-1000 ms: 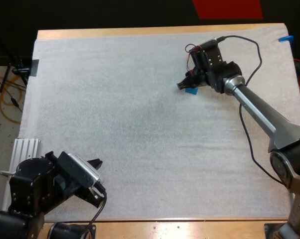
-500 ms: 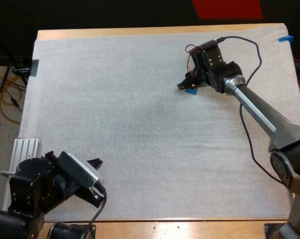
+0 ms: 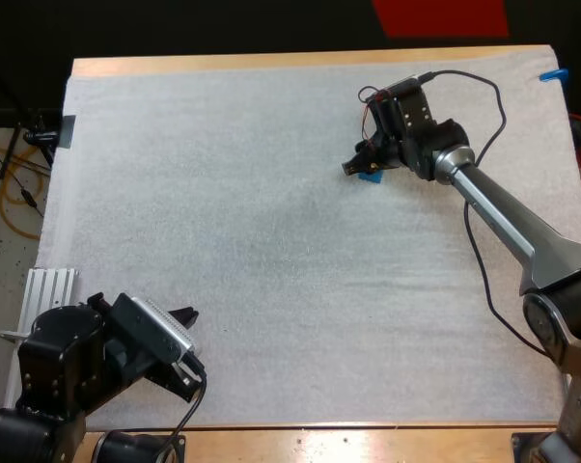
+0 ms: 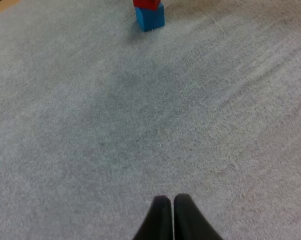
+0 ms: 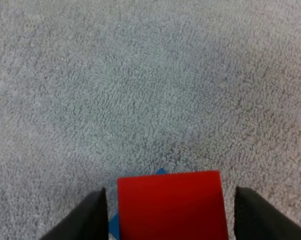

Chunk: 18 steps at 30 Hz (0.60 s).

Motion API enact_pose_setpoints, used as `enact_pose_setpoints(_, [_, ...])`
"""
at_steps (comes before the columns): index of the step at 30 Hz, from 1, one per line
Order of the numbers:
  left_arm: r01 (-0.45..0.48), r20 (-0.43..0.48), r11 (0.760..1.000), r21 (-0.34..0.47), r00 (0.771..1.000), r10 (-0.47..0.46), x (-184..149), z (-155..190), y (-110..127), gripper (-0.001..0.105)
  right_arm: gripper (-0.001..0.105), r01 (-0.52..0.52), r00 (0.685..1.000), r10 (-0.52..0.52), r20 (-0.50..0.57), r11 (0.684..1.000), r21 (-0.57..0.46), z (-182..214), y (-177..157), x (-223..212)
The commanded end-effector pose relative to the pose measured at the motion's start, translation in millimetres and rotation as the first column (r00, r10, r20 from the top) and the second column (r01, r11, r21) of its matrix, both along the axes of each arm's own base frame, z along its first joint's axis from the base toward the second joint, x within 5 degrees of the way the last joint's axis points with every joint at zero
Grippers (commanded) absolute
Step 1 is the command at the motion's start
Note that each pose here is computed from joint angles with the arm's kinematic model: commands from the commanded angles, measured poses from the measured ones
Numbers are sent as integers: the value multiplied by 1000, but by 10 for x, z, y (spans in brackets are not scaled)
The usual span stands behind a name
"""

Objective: Stack red cube on blue cube

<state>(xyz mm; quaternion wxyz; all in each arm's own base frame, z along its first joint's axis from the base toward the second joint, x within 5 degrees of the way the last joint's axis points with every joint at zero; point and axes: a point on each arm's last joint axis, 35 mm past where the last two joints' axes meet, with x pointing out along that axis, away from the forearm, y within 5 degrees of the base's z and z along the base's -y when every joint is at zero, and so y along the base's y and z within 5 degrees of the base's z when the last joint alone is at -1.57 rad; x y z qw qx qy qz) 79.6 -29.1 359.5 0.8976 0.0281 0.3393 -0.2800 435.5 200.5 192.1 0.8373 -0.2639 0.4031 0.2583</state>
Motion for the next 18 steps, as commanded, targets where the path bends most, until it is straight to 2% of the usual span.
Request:
enact_pose_setpoints(1, [3, 2, 1000, -11, 1000, -3, 9, 11, -6, 0, 54, 0, 1000, -1, 29, 1000, 17, 149, 0, -4])
enact_pose_setpoints(6, [-3, 6, 1000, -6, 1000, 3, 13, 13, -4, 0, 54, -1, 998, -1, 59, 1000, 31, 459, -43, -98])
enact_pose_setpoints(12, [-26, 79, 999, -26, 996, 27, 69, 80, -10, 0, 54, -9, 995, 5, 102, 999, 38, 956, -169, -298])
enact_pose_setpoints(15, [-104, 122, 994, -19, 987, 105, 117, 119, 6, 0, 54, -5, 990, -2, 140, 999, 52, 1180, -313, -347])
enact_pose_setpoints(17, [-227, 148, 974, 12, 964, 223, 248, 122, 22, 0, 54, 59, 985, -74, 159, 994, 94, 1298, -493, -322])
enact_pose_setpoints(18, [-255, 161, 967, 20, 955, 248, 290, 128, 25, 0, 54, 78, 982, -94, 161, 992, 102, 1322, -548, -313])
